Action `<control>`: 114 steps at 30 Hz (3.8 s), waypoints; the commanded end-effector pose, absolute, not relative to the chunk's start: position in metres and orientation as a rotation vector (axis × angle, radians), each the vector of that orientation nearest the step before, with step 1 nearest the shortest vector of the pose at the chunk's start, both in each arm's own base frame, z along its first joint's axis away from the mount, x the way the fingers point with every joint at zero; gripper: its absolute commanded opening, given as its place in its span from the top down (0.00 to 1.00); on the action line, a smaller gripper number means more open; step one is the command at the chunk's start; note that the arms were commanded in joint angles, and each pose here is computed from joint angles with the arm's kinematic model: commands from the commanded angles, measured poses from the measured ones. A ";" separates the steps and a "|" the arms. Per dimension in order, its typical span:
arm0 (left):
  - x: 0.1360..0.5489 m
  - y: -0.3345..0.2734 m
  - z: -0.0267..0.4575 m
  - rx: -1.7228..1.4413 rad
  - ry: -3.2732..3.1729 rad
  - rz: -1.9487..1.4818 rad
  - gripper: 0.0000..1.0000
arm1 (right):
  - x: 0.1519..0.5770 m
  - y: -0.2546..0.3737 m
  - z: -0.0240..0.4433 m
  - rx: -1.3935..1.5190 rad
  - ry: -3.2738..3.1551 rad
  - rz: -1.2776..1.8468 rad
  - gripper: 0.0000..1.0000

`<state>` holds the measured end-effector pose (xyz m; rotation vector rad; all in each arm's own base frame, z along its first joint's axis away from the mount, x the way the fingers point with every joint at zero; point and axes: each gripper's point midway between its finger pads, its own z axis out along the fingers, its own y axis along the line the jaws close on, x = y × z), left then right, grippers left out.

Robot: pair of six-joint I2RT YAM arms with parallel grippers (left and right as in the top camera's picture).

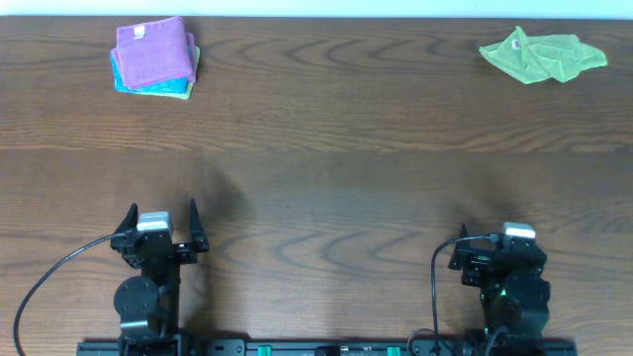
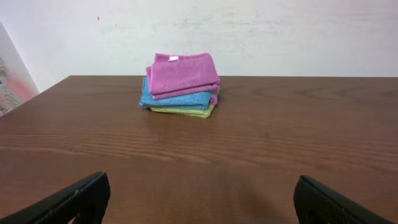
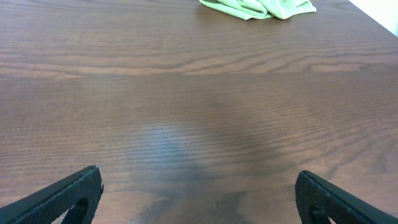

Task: Fold the cloth

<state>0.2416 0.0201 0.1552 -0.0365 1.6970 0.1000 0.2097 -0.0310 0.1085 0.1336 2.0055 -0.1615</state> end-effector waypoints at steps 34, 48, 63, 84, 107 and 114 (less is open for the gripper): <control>0.241 0.025 0.135 -0.042 1.743 0.135 0.05 | 0.210 -0.032 0.107 0.127 2.005 -0.170 0.01; 0.241 0.025 0.135 -0.042 1.743 0.135 0.05 | 0.210 -0.032 0.107 0.127 2.005 -0.170 0.01; 0.241 0.025 0.135 -0.042 1.743 0.136 0.05 | 0.238 0.006 0.211 0.054 1.571 0.124 0.01; 0.241 0.025 0.135 -0.042 1.743 0.135 0.05 | 0.446 -0.088 0.236 0.338 1.850 -0.013 0.01; 0.241 0.025 0.135 -0.042 1.743 0.135 0.05 | 0.599 -0.214 0.131 0.482 2.297 -0.255 0.01; 0.241 0.025 0.135 -0.042 1.743 0.135 0.05 | 0.588 -0.198 0.114 0.463 2.391 -0.167 0.03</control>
